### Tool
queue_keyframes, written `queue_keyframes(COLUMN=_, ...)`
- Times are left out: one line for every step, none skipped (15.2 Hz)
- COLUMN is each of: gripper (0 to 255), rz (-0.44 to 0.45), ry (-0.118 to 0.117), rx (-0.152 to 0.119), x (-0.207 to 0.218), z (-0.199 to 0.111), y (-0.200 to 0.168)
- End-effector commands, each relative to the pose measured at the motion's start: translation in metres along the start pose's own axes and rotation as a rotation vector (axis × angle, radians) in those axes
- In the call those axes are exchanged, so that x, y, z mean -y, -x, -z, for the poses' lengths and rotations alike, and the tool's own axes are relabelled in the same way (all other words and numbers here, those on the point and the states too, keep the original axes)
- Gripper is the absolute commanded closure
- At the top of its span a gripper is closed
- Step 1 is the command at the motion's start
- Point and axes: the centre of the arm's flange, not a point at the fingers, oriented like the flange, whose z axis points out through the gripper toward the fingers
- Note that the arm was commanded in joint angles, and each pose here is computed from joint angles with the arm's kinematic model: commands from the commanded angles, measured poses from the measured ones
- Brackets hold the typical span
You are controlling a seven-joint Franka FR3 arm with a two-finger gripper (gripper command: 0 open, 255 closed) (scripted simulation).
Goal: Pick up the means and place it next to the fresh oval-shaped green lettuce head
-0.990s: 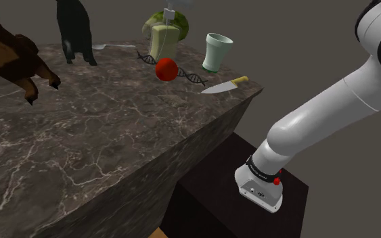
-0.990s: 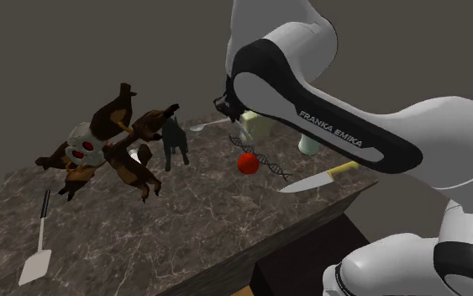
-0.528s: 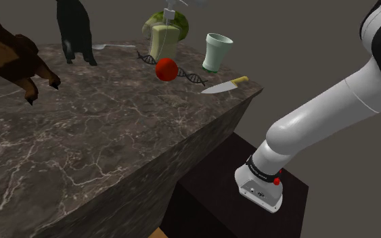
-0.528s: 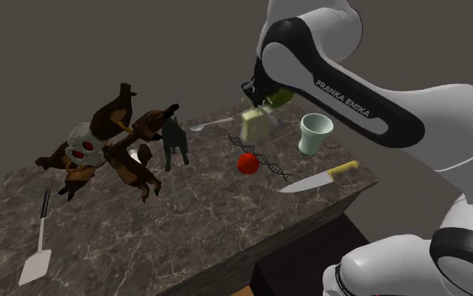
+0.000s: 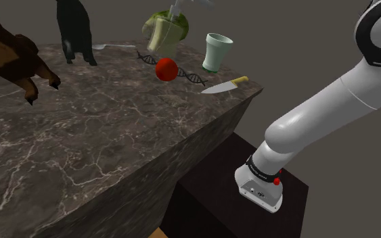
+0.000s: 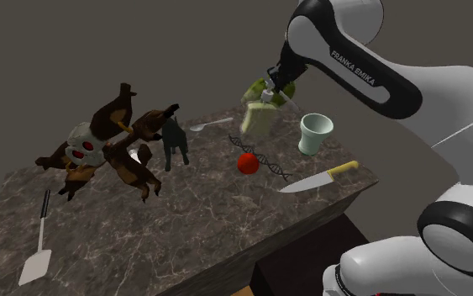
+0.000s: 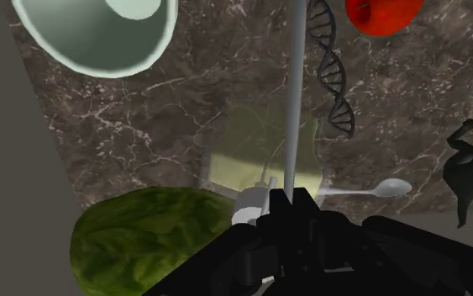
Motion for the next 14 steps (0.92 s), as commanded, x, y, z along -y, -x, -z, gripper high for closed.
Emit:
queue_keyframes(gripper=255, rz=0.001, ry=0.0, rx=0.002, x=-0.026, z=-0.009, y=-0.009)
queue_keyframes(gripper=255, rz=0.001, ry=0.0, rx=0.002, x=-0.038, z=-0.01, y=-0.013)
queue_keyframes(gripper=255, rz=0.001, ry=0.0, rx=0.002, x=-0.051, z=-0.011, y=-0.017)
queue_keyframes(gripper=255, rz=0.001, ry=0.0, rx=0.002, x=-0.063, z=-0.012, y=-0.021)
queue_keyframes(gripper=255, rz=0.001, ry=0.0, rx=0.002, x=-0.076, z=-0.013, y=-0.025)
queue_keyframes(gripper=255, rz=0.001, ry=0.0, rx=0.002, x=-0.088, z=-0.014, y=-0.03)
queue_keyframes(gripper=255, rz=0.001, ry=0.0, rx=0.002, x=-0.102, z=-0.015, y=-0.034)
queue_keyframes(gripper=255, rz=0.001, ry=0.0, rx=0.002, x=-0.102, z=-0.02, y=-0.032)
queue_keyframes(gripper=255, rz=0.001, ry=0.0, rx=0.002, x=-0.102, z=-0.025, y=-0.031)
queue_keyframes(gripper=255, rz=0.001, ry=0.0, rx=0.002, x=-0.102, z=-0.03, y=-0.029)
queue_keyframes(gripper=255, rz=0.001, ry=0.0, rx=0.002, x=-0.102, z=-0.035, y=-0.028)
queue_keyframes(gripper=255, rz=0.001, ry=0.0, rx=0.002, x=-0.102, z=-0.04, y=-0.026)
queue_keyframes(gripper=255, rz=0.001, ry=0.0, rx=0.002, x=-0.102, z=-0.045, y=-0.024)
queue_keyframes(gripper=255, rz=0.001, ry=0.0, rx=0.002, x=-0.102, z=-0.05, y=-0.023)
